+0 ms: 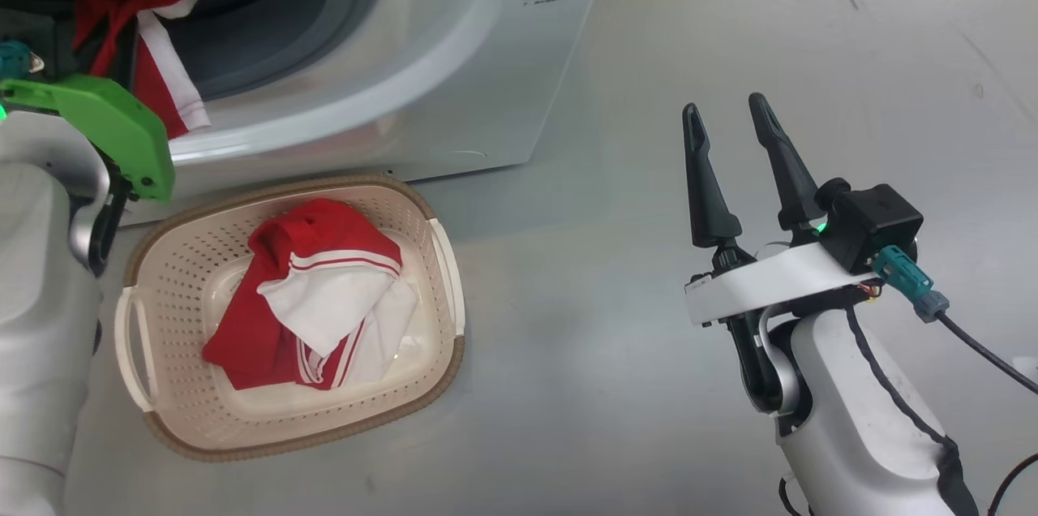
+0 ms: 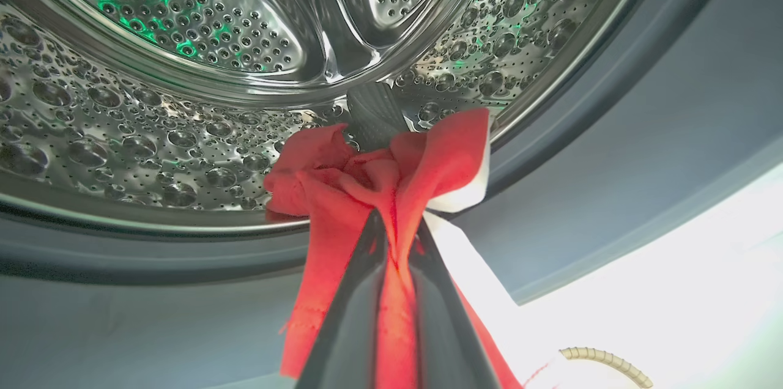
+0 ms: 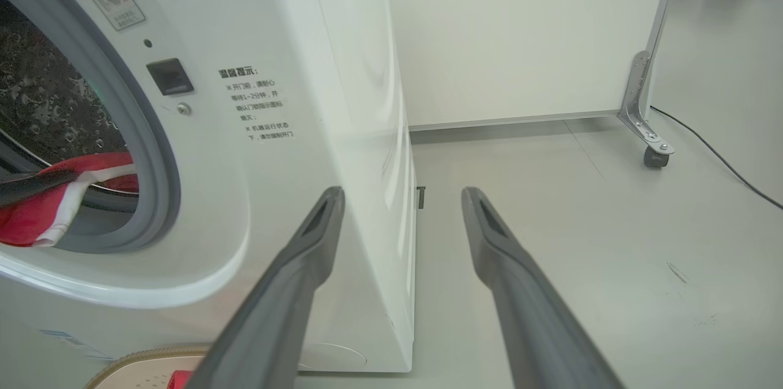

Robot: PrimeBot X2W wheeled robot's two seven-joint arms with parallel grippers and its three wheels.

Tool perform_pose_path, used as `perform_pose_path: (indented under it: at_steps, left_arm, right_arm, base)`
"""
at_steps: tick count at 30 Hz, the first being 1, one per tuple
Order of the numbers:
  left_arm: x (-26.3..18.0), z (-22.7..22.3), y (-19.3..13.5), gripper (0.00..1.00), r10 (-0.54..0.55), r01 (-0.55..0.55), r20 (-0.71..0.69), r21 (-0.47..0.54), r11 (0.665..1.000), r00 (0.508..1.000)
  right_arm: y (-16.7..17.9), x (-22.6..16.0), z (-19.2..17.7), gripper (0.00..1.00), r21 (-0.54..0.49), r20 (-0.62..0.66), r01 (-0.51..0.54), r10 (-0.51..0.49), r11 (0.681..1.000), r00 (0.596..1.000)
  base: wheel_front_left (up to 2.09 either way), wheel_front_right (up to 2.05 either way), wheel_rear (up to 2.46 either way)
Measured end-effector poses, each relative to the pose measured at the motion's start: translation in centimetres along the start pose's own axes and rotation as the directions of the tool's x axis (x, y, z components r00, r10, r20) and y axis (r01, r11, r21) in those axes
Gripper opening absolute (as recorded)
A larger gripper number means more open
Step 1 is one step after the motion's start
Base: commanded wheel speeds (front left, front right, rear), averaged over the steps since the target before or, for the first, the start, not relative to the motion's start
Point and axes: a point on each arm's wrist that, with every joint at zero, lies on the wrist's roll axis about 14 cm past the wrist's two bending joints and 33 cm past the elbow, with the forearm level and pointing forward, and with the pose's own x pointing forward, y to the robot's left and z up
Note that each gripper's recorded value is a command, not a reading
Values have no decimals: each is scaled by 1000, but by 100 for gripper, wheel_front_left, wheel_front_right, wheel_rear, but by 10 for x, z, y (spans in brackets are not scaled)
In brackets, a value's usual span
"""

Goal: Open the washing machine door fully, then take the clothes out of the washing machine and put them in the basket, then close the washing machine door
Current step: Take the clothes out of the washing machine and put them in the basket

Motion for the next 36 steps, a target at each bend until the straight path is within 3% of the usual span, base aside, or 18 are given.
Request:
perform_pose_path:
  at_steps: [11, 16, 36]
  left_arm:
    - [-57, 1, -4, 0, 20, -19, 73, -17, 1000, 997]
    - [-82, -6, -14, 0, 31, -23, 87, -95, 995, 996]
    - [-149, 64, -22, 0, 45, -9, 378, -96, 995, 925]
  right_arm:
    - [18, -18, 10, 100, 15, 16, -48, 47, 999, 999]
    - [23, -28, 17, 100, 16, 32, -61, 60, 998, 998]
    - [45, -53, 40, 100, 14, 93, -131, 130, 991, 987]
  base:
    - [0, 0, 0]
    - [0, 0, 0]
    - [0, 0, 0]
